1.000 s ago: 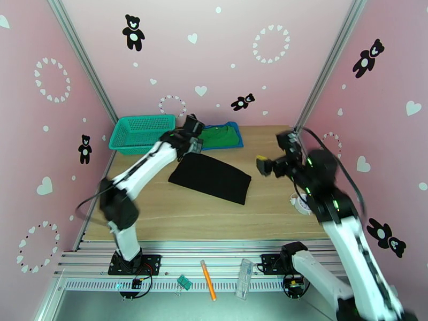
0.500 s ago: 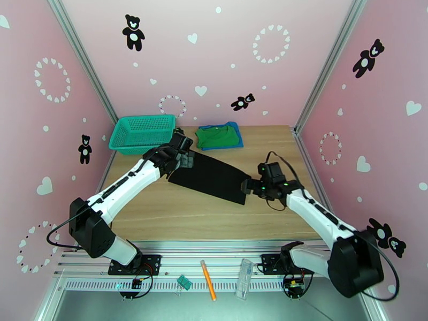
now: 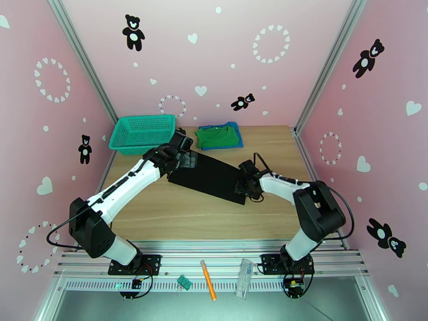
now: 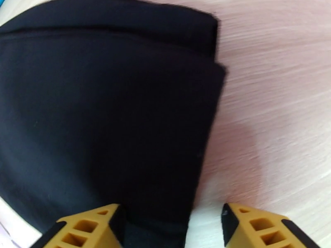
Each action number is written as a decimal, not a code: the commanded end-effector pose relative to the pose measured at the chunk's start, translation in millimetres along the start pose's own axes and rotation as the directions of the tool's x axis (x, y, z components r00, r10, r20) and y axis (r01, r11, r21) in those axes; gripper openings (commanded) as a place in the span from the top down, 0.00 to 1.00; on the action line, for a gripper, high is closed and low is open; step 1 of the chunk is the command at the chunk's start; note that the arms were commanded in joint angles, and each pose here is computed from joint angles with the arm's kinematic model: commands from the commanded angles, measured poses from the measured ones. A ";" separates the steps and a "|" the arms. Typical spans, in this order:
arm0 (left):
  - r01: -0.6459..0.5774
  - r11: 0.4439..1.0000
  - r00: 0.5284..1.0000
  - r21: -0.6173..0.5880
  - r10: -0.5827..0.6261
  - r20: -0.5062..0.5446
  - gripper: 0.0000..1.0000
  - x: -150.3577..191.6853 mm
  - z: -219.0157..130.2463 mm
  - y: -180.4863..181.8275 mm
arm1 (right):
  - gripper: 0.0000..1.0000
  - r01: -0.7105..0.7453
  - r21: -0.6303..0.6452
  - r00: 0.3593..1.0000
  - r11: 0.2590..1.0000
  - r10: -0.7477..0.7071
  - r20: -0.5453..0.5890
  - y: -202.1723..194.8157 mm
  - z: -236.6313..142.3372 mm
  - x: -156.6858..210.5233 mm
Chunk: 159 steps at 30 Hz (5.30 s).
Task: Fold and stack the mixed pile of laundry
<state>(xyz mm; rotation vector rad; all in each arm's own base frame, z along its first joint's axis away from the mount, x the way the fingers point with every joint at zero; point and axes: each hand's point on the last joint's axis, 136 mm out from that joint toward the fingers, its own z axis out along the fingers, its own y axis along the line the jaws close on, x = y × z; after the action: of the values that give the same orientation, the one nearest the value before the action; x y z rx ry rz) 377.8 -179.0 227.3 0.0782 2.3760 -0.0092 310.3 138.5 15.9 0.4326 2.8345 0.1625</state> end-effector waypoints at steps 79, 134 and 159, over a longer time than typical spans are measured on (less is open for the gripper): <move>0.018 0.982 0.860 0.187 0.080 -0.504 1.00 204.6 165.0 -107.2 | 1.00 0.468 -0.203 0.881 0.860 -0.471 0.036 150.7 -87.5 -59.2; 0.160 0.933 0.944 0.321 -0.050 -0.325 0.35 135.7 41.1 -117.0 | 0.46 0.278 -0.150 0.955 0.949 -0.290 -0.064 39.1 -0.5 -50.5; 0.275 0.944 0.891 0.180 -0.180 -0.417 0.07 180.8 8.4 -64.4 | 0.27 0.308 -0.080 0.929 0.948 -0.282 0.241 119.1 -81.8 -4.8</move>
<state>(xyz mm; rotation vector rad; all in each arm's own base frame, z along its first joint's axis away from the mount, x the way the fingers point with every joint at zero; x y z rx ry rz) 247.9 -225.8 102.4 -0.0599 2.7458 -0.3993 321.5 269.7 76.4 0.1739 2.6353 0.3450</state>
